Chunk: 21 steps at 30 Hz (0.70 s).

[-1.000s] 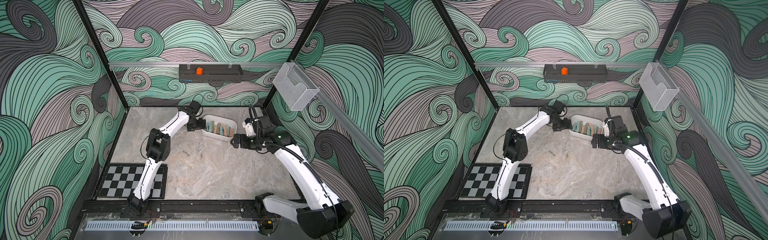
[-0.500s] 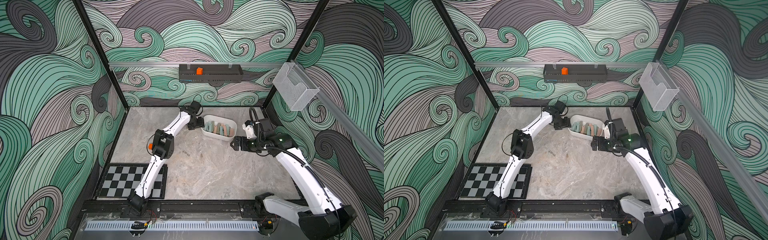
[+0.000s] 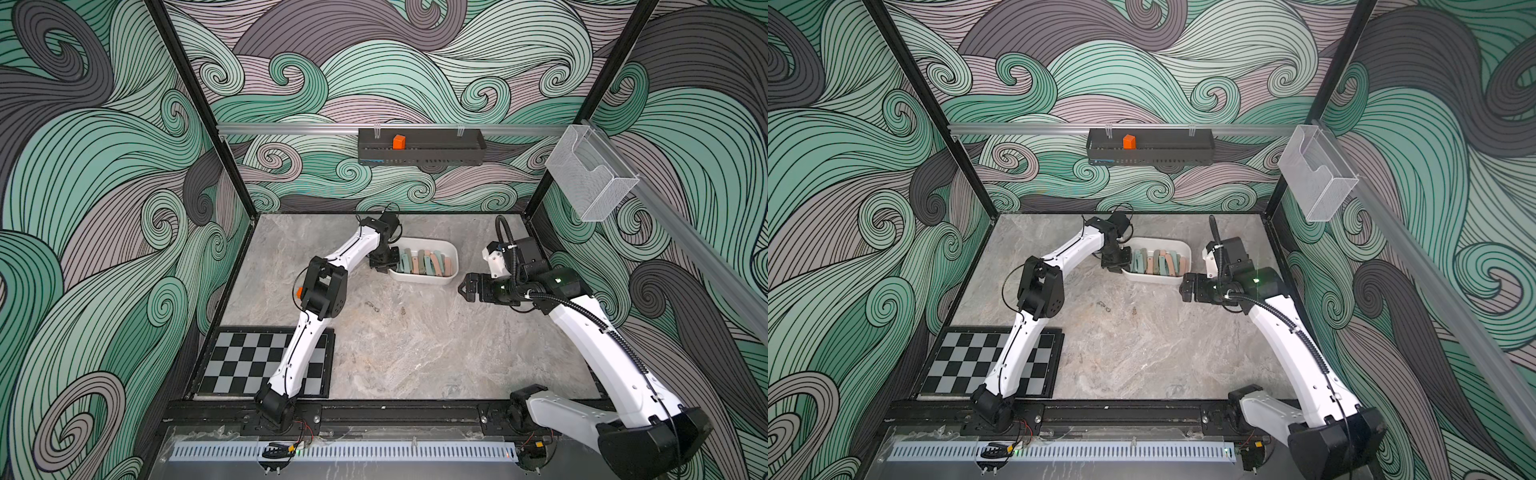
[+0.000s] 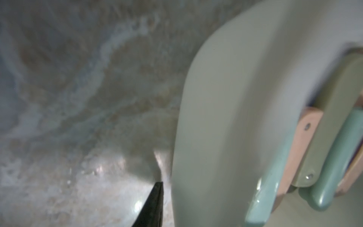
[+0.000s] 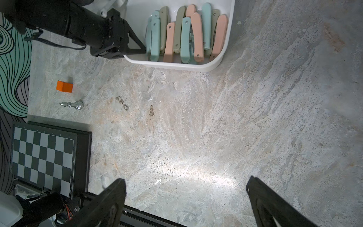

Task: Take the fruit knife out of the storage box
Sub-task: Move the storage box to the center of the board.

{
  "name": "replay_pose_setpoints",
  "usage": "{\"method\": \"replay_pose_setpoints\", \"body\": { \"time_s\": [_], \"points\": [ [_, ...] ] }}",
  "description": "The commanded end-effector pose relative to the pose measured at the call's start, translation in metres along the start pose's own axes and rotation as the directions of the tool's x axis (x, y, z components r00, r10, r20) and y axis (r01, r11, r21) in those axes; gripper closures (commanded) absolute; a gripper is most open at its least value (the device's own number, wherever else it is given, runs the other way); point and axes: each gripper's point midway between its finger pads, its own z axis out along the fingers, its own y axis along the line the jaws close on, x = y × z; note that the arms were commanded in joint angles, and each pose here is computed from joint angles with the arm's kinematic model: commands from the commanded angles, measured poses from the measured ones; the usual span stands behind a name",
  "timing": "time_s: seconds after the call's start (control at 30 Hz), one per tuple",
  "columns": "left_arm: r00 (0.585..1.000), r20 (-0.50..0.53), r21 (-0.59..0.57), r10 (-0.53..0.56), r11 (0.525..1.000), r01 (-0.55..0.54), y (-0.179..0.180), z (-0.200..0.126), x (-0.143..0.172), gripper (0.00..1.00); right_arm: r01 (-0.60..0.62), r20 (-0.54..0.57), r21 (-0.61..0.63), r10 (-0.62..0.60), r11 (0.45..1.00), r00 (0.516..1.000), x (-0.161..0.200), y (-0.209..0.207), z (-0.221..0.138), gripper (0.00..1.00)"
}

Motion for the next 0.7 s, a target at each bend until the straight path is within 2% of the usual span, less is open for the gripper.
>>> {"method": "replay_pose_setpoints", "body": {
  "time_s": [0.0, 0.37, 0.57, 0.6, 0.67],
  "points": [
    [0.997, -0.071, -0.035, -0.018, 0.999, 0.015, 0.014, -0.022, 0.04, 0.7, -0.026, -0.02, -0.027, 0.025, 0.999, 0.999, -0.001, 0.006, 0.009, 0.02],
    [0.993, -0.121, 0.046, -0.011, 0.999, 0.017, 0.025, -0.031, 0.146, 0.68, -0.052, -0.072, -0.042, 0.049, 0.998, 0.996, 0.002, 0.01, 0.028, 0.02],
    [0.995, -0.057, 0.016, 0.077, 0.997, -0.077, 0.032, -0.054, 0.146, 0.62, -0.008, -0.079, -0.003, 0.008, 1.0, 0.997, 0.001, 0.011, 0.037, 0.02],
    [0.995, -0.049, 0.002, 0.089, 0.996, -0.089, 0.033, -0.06, 0.144, 0.58, 0.003, -0.081, 0.0, -0.003, 1.0, 0.997, 0.0, 0.011, 0.039, 0.02],
    [0.994, -0.026, -0.028, 0.109, 0.994, -0.11, 0.035, -0.075, 0.14, 0.43, 0.034, -0.087, -0.002, -0.034, 0.999, 0.996, -0.002, 0.016, 0.041, 0.02]
  ]
}}
